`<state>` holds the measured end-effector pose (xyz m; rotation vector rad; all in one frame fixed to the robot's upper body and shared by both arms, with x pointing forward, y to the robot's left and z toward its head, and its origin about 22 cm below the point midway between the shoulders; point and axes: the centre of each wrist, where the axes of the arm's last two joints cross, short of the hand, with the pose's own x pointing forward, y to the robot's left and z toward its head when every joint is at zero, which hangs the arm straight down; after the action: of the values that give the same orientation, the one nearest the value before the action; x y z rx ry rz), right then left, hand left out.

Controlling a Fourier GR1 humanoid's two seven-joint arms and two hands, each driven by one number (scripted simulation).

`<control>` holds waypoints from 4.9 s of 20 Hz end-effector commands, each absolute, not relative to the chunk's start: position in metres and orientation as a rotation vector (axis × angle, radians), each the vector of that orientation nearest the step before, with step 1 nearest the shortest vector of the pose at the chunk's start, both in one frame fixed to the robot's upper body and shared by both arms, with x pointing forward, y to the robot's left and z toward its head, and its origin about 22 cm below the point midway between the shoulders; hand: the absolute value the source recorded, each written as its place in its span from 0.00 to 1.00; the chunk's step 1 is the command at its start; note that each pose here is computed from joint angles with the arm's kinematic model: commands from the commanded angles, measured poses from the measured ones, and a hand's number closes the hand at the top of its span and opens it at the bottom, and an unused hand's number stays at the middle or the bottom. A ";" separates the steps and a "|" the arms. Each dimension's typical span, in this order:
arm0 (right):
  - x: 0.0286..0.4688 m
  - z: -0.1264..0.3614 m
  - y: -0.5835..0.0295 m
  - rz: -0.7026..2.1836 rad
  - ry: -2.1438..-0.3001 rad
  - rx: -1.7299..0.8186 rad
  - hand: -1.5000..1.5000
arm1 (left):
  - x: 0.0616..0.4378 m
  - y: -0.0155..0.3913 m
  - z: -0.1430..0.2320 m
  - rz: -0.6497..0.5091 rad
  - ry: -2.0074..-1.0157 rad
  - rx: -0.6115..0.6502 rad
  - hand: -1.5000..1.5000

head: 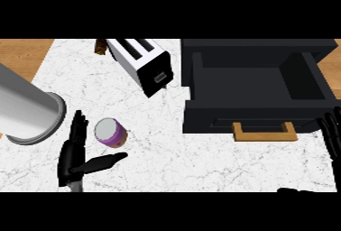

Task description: Pick up the can, place it into the drawer and close the drawer

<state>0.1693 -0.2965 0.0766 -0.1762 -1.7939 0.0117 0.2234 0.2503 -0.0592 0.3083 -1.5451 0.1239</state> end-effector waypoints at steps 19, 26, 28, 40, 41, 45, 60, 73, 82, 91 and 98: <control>0.169 0.088 -0.309 -0.002 -1.809 -0.184 0.00 | 0.215 0.253 -0.124 0.162 -1.523 0.313 0.00; 0.178 0.091 -0.287 0.014 -1.808 -0.197 0.00 | 0.249 0.267 -0.115 0.166 -1.492 0.287 0.00; 0.151 0.087 -0.297 0.015 -1.795 -0.186 0.00 | 0.248 0.263 -0.103 0.161 -1.502 0.292 0.00; 0.147 0.089 -0.296 0.011 -1.817 -0.170 0.00 | 0.292 0.233 -0.098 0.134 -1.537 0.259 0.00; 0.156 0.102 -0.289 0.003 -1.797 -0.180 0.00 | 0.274 0.233 -0.100 0.138 -1.527 0.243 0.00; 0.143 0.090 -0.295 -0.005 -1.801 -0.158 0.00 | 0.298 0.229 -0.103 0.136 -1.559 0.230 1.00; 0.147 0.090 -0.303 -0.029 -1.809 -0.165 0.00 | 0.311 0.253 -0.079 0.167 -1.597 0.109 1.00; 0.141 0.103 -0.290 -0.033 -1.834 -0.182 0.00 | 0.309 0.225 -0.014 0.059 -1.688 0.013 1.00; 0.129 0.109 -0.303 -0.040 -1.835 -0.175 0.00 | 0.326 0.172 0.054 -0.054 -1.766 -0.013 1.00; 0.127 0.080 -0.301 -0.043 -1.821 -0.181 0.00 | 0.339 0.120 0.135 -0.121 -1.779 -0.069 1.00; 0.139 0.104 -0.308 -0.047 -1.831 -0.192 0.00 | 0.362 0.053 0.196 -0.160 -1.817 -0.054 1.00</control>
<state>0.1363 -0.3049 0.1007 -0.1894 -1.8311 -0.0426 0.3630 0.0866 0.1615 -0.0524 -1.8063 -0.1392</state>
